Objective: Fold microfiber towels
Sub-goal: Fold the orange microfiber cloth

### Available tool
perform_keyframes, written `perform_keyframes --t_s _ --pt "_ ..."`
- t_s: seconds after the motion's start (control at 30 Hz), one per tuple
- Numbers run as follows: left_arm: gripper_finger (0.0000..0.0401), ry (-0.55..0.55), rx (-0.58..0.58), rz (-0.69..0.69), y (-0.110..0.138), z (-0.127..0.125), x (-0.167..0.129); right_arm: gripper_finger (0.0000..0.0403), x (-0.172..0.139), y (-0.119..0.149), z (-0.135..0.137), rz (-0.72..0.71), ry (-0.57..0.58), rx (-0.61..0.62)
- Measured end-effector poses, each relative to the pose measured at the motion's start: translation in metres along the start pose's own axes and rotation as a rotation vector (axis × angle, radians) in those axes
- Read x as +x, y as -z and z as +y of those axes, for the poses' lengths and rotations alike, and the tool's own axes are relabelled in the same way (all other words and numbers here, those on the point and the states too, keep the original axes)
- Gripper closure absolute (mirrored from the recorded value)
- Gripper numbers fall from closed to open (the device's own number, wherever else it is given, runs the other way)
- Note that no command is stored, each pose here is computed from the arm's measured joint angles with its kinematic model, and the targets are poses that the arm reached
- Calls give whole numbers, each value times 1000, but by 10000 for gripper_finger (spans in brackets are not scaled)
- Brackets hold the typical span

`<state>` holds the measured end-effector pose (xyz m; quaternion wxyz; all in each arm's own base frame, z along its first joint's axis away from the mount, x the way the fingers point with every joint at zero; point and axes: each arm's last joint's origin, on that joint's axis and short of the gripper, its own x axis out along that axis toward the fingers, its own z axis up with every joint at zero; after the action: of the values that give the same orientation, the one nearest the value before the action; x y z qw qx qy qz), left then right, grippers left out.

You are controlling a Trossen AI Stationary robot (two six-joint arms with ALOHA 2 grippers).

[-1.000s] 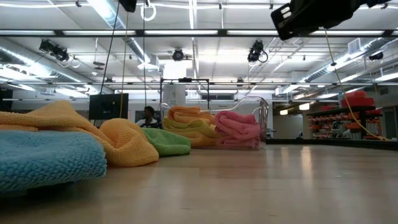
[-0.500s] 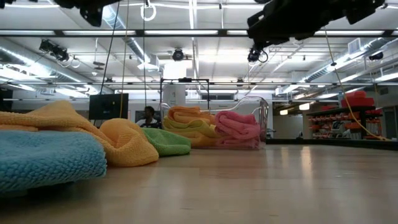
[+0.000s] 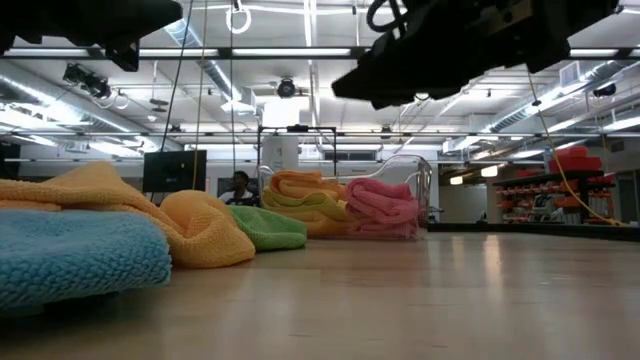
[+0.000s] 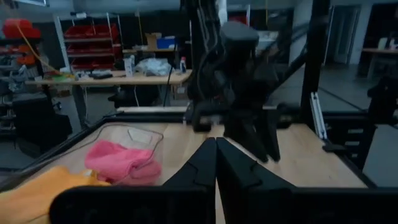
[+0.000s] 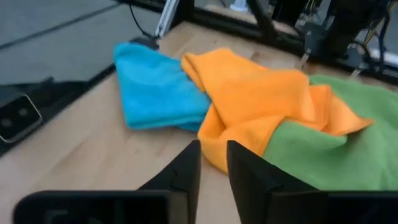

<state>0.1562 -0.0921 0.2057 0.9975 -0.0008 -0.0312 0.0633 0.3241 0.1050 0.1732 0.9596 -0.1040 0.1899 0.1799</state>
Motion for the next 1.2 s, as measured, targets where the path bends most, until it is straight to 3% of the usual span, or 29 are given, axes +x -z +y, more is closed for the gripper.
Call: perform_keyframes --t_s 0.23,0.47,0.73,0.93,1.2 --pt "393 17 13 -30 1 6 -11 258 39 1 0 34 -6 5" --pt "390 21 26 -35 7 10 -17 230 66 -5 -2 48 -2 -24" --pt "377 18 14 -24 9 11 -16 224 83 6 -3 103 13 -119" --pt "360 2 12 -16 10 13 -14 224 94 15 -8 123 69 -121" --pt "372 -6 -2 -12 10 14 -13 224 94 14 -15 105 87 -114"
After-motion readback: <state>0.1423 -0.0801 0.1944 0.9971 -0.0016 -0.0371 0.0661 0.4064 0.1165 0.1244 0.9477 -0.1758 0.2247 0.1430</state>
